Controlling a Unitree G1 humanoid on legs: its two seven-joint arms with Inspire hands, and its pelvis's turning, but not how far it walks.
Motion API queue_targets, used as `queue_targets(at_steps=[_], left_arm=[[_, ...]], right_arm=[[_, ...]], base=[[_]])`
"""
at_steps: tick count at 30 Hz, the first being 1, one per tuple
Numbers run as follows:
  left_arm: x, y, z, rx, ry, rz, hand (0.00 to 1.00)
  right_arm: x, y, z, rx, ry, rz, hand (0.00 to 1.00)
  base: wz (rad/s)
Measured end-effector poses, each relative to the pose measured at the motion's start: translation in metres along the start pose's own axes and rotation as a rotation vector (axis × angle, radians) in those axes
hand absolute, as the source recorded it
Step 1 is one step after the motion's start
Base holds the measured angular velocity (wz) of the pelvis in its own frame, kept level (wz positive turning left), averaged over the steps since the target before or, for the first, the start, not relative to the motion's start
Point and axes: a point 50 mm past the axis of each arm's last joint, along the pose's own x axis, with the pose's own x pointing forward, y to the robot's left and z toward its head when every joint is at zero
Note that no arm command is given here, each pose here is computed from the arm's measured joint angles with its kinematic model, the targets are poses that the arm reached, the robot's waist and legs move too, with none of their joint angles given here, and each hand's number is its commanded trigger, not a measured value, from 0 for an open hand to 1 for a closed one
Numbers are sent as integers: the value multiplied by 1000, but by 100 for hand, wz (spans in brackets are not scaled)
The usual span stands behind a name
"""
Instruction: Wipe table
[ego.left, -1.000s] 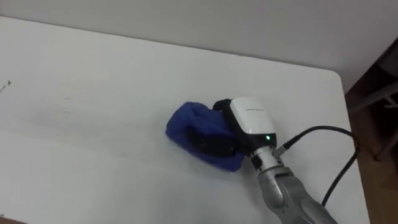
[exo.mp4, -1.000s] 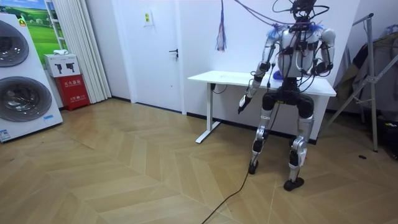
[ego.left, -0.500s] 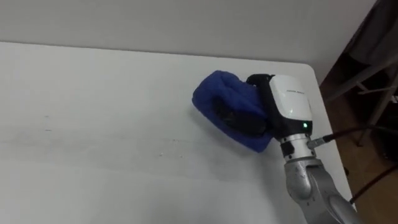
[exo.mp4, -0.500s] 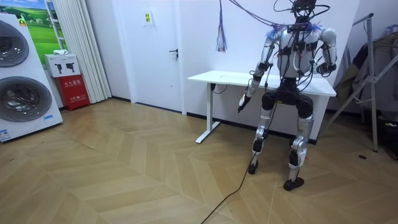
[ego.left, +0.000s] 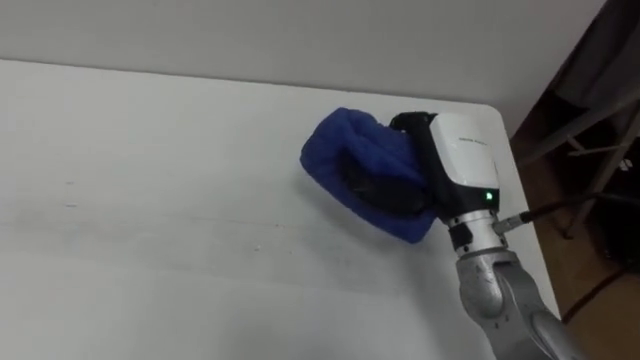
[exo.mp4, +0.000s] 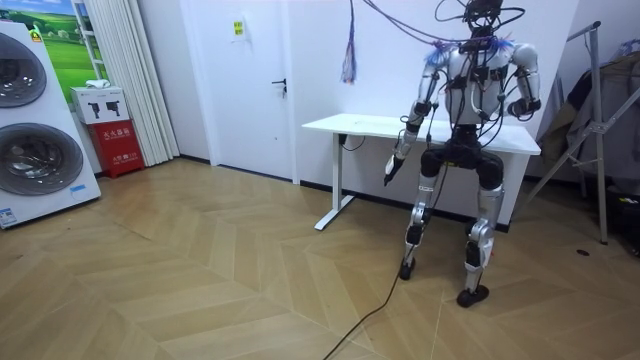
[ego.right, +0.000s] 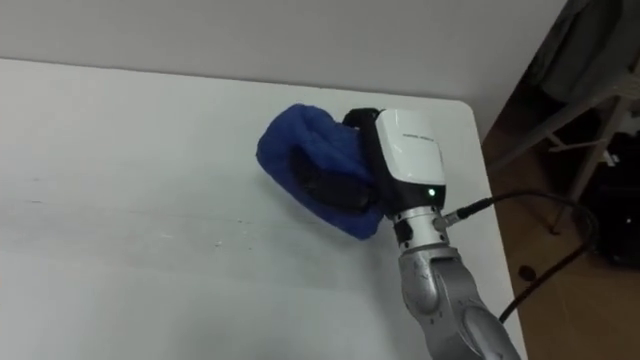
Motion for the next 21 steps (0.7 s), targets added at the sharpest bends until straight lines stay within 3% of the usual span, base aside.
queue_targets(at_steps=[1,2,21], left_arm=[[0,0,0,0,0,0,0],[0,0,0,0,0,0,0],[-1,1,-5,6,14,2,0]], right_arm=[[-1,1,0,-1,0,7,37],[-3,3,0,-1,3,19,0],[-20,25,-7,-63,29,192,0]], base=[[11],[12],[2]])
